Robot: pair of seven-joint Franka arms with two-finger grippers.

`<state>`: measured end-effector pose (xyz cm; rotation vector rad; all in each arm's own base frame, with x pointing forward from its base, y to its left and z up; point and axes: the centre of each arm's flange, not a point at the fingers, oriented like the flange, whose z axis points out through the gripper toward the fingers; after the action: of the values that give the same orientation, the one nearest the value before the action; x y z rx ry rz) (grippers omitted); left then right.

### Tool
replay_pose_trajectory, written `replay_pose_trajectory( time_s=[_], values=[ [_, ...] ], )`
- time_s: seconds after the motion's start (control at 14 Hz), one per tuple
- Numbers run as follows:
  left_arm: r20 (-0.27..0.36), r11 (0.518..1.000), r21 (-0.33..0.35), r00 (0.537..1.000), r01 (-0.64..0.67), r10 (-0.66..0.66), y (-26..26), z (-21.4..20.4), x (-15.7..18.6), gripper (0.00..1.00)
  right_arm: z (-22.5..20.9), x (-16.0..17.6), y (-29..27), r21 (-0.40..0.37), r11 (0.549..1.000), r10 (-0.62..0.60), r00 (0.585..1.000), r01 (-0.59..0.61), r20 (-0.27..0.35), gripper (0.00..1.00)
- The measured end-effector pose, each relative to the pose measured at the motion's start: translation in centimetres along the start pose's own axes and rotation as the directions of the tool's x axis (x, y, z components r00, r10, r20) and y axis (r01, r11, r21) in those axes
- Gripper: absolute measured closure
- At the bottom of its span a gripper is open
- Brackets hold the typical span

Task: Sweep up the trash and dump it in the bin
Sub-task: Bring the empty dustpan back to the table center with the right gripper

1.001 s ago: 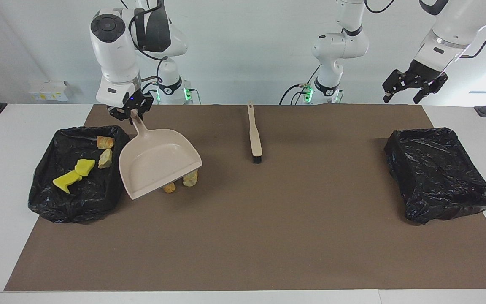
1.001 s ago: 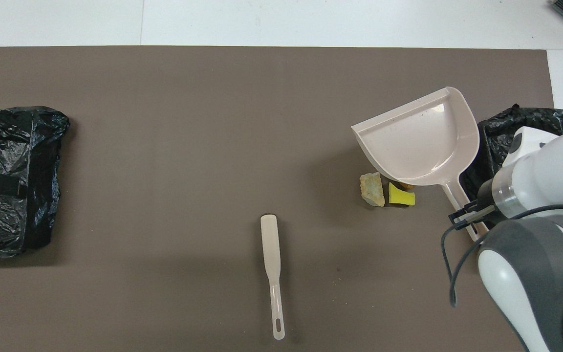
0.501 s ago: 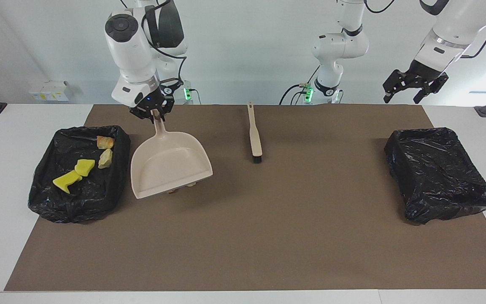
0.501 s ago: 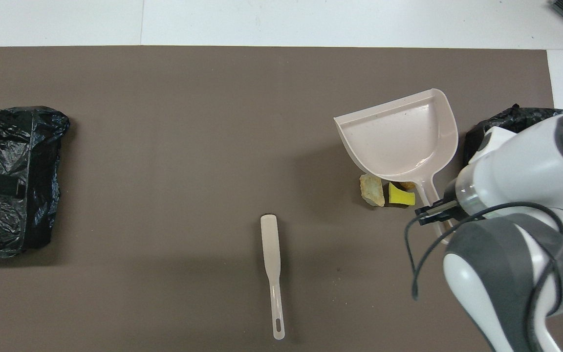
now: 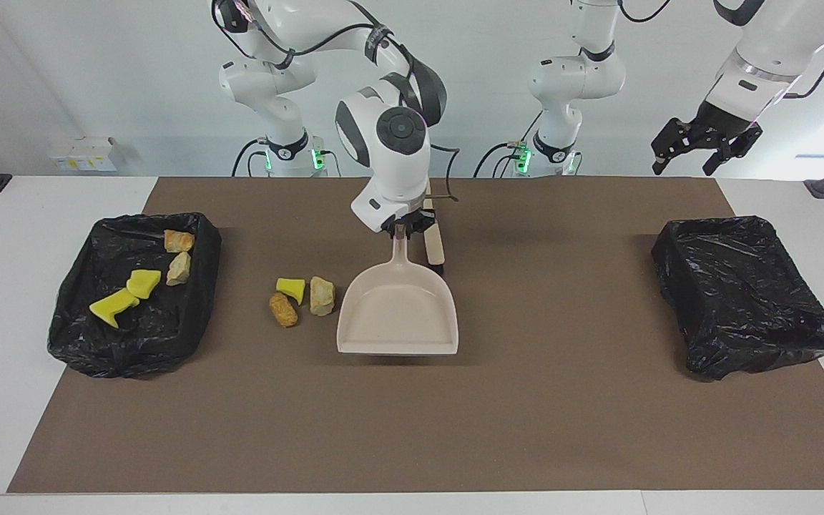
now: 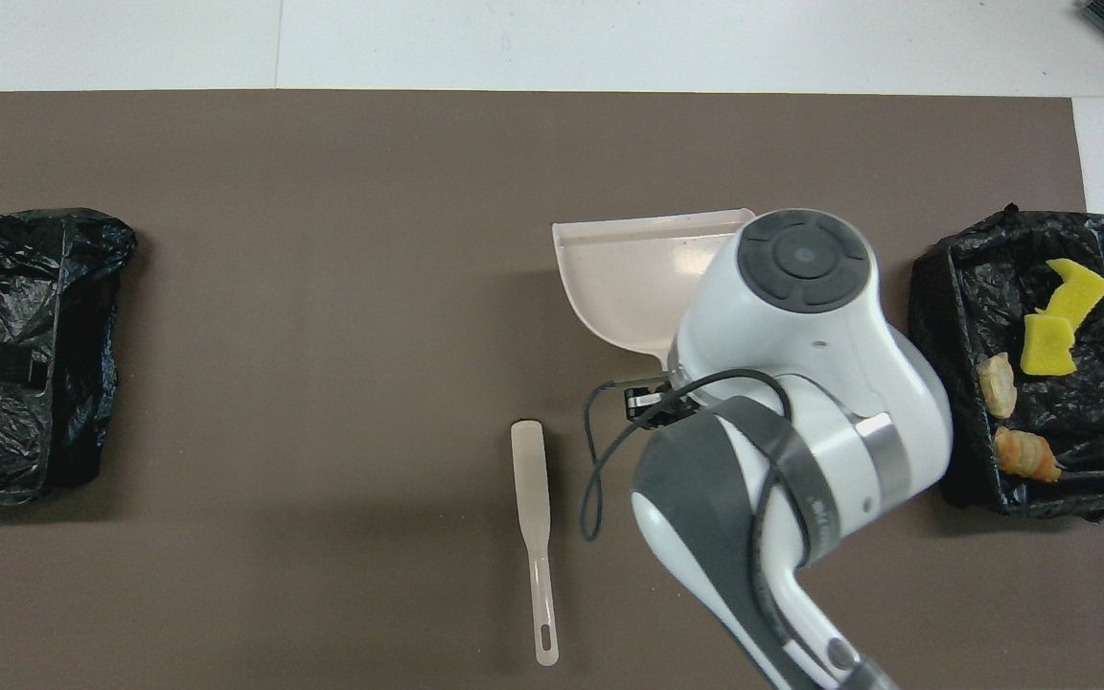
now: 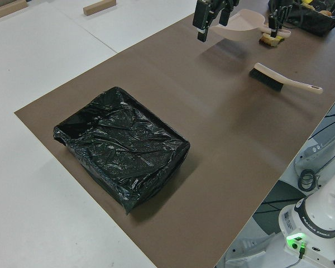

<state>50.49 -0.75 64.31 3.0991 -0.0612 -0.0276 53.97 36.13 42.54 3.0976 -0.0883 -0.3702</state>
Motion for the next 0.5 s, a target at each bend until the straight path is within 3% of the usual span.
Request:
replay_pose_trajectory(
  time_s=[0.5],
  values=[
    [0.0,1.0,0.0,1.0,0.0,0.0,0.0,0.0,0.0,0.0,5.0,5.8,-4.0,0.027,0.999,0.033,0.999,-0.033,0.0,0.69]
  ],
)
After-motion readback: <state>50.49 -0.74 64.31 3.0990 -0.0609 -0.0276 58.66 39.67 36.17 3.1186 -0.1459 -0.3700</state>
